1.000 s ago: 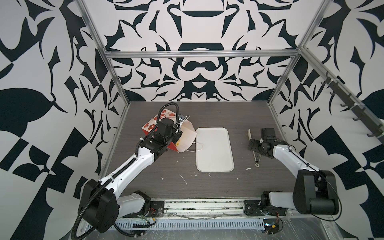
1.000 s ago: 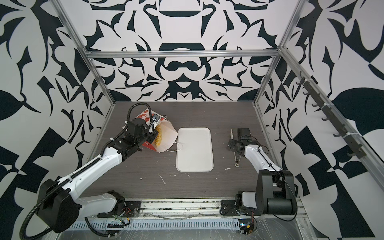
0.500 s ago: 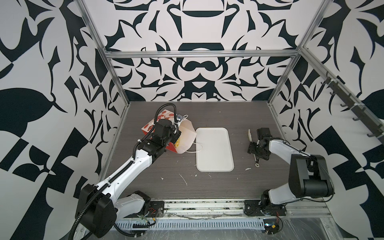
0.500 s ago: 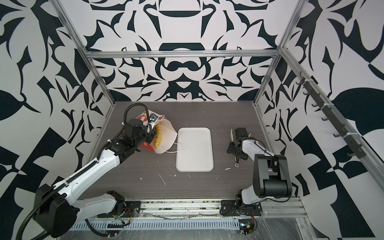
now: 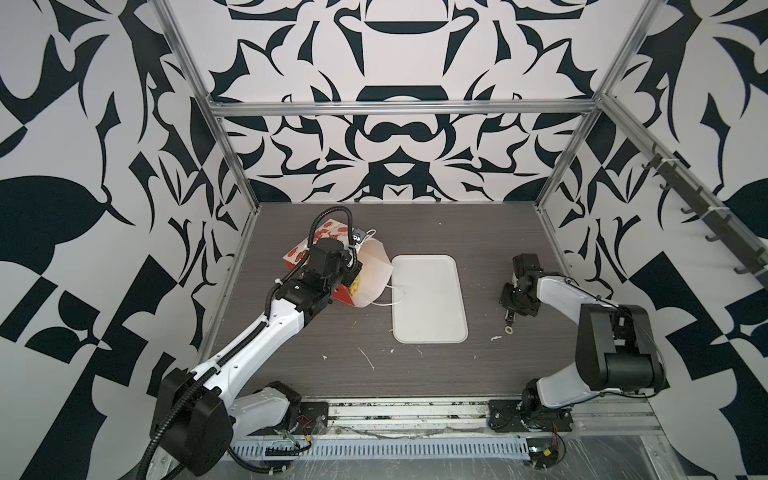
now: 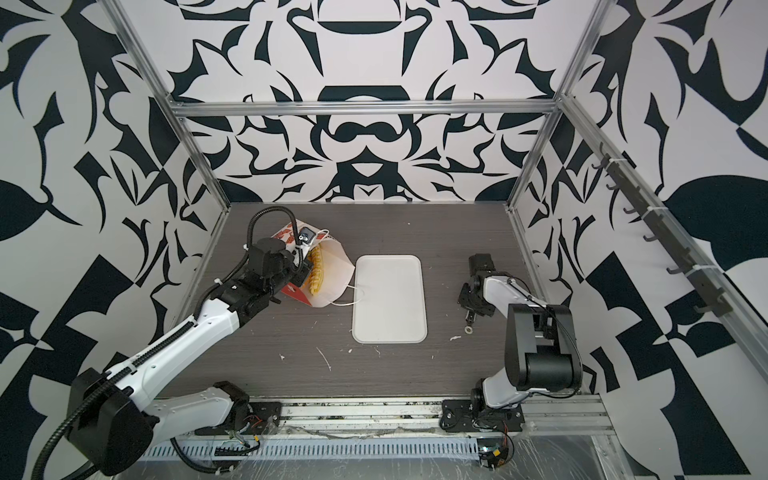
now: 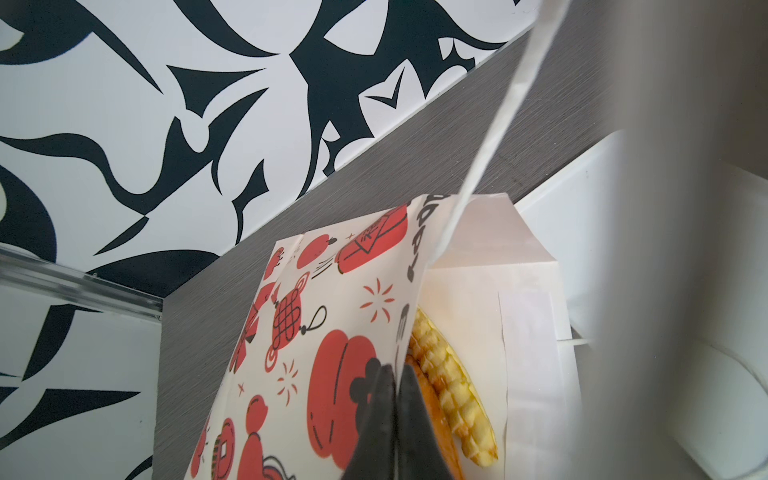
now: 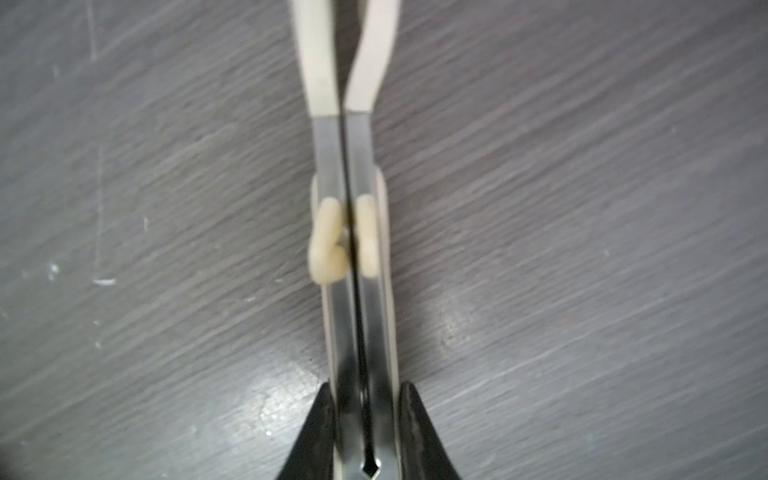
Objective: Take the fake bread out of the paper bag
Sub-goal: 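Lower the right gripper onto the cream tongs and grasp them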
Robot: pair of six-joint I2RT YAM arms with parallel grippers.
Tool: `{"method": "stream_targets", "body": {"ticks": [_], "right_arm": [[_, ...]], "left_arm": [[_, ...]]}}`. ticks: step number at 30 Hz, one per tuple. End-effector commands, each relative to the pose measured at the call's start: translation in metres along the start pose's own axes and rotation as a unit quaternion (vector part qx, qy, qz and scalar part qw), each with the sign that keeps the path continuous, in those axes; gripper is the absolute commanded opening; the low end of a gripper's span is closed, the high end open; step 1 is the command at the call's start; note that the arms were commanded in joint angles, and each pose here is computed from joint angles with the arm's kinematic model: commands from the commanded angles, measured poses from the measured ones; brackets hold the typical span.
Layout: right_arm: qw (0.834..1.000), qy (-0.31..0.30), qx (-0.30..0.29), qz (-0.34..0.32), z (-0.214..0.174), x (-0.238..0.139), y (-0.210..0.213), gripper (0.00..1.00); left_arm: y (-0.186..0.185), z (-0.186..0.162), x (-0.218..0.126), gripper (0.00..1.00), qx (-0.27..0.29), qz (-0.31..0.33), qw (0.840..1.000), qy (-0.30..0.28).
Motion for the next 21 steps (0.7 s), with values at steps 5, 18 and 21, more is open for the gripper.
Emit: {"method": "stream_targets", "body": {"ticks": [5,18,21], "right_arm": [[1.000,-0.012,-0.006,-0.012,0.008,-0.007,-0.001,0.00],[0.973,-0.028,-0.203,0.104,-0.023,-0.089,0.082,0.00],[0.955,-0.014,-0.258,0.145,-0.043,-0.113,0.107,0.00]], "left_arm": [[0.010,0.011,-0.010,0.00,-0.009,0.023,0.999,-0.029],[0.013,0.010,-0.010,0.00,-0.006,0.027,0.999,-0.023],[0.012,0.010,-0.009,0.00,-0.006,0.026,0.999,-0.022]]}}
Point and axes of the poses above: each gripper's point midway between its finger pads, its own x axis out along the fingers, its own y axis along the line the jaws close on, z = x × y, the point moved 4 cm from there along -x, back along the fingers, and after that the axes turned 14 degrees about x, right-handed, at the moved point
